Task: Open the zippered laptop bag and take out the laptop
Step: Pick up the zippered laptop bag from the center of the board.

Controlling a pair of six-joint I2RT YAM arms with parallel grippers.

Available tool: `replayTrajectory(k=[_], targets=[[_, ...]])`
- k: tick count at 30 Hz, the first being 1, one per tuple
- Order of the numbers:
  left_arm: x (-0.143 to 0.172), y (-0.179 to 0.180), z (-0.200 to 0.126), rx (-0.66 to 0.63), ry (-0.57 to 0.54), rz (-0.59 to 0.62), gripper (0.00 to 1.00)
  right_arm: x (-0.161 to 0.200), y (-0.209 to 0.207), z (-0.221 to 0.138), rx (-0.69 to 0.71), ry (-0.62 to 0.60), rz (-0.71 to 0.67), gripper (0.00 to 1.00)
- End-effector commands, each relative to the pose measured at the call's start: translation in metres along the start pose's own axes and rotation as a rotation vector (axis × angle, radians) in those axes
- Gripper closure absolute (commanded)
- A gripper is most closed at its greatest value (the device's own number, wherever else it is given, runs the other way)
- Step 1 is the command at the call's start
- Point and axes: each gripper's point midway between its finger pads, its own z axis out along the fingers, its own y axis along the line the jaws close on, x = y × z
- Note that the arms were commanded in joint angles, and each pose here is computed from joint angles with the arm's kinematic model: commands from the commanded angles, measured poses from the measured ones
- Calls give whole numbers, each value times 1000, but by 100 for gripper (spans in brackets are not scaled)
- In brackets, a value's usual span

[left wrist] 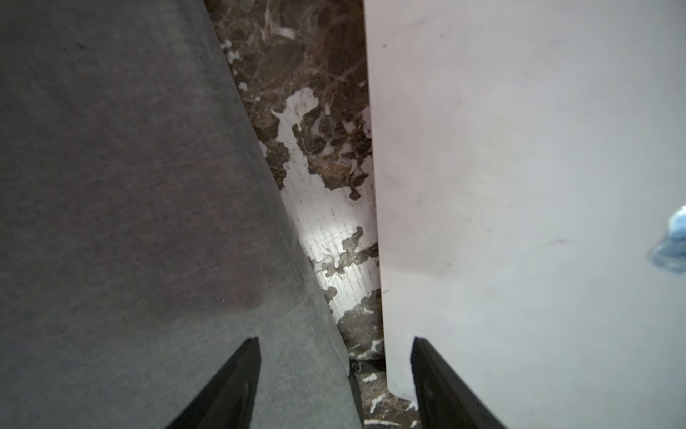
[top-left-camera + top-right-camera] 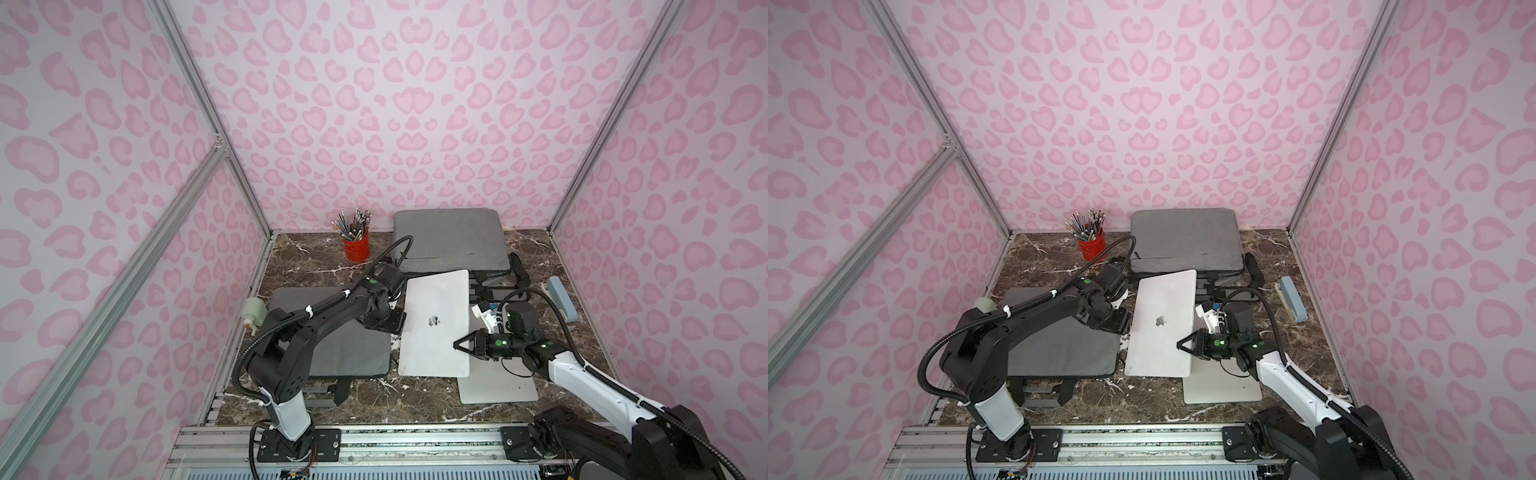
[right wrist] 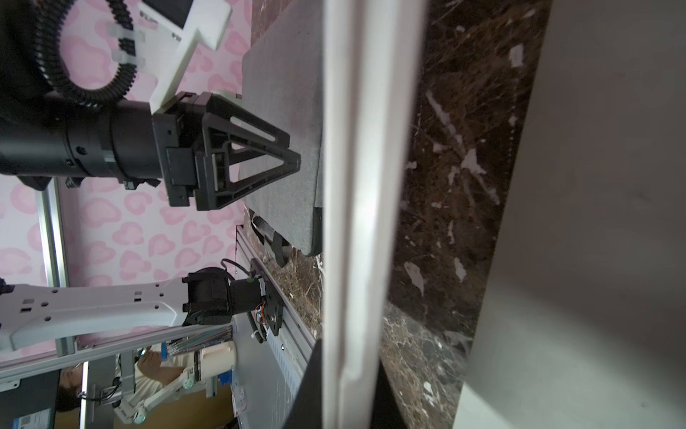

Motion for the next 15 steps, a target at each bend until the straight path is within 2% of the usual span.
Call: replayTrajectory(k=[1, 12, 15], targets=[[-2, 13, 11, -73, -4, -33, 33, -1, 19, 2, -86, 20, -144, 100], [-5, 31, 26, -209, 46, 5, 42, 15, 5, 1, -50, 72, -74, 100], [-4, 35, 30, -232, 65, 12, 51, 18, 0, 1, -48, 80, -43, 100]])
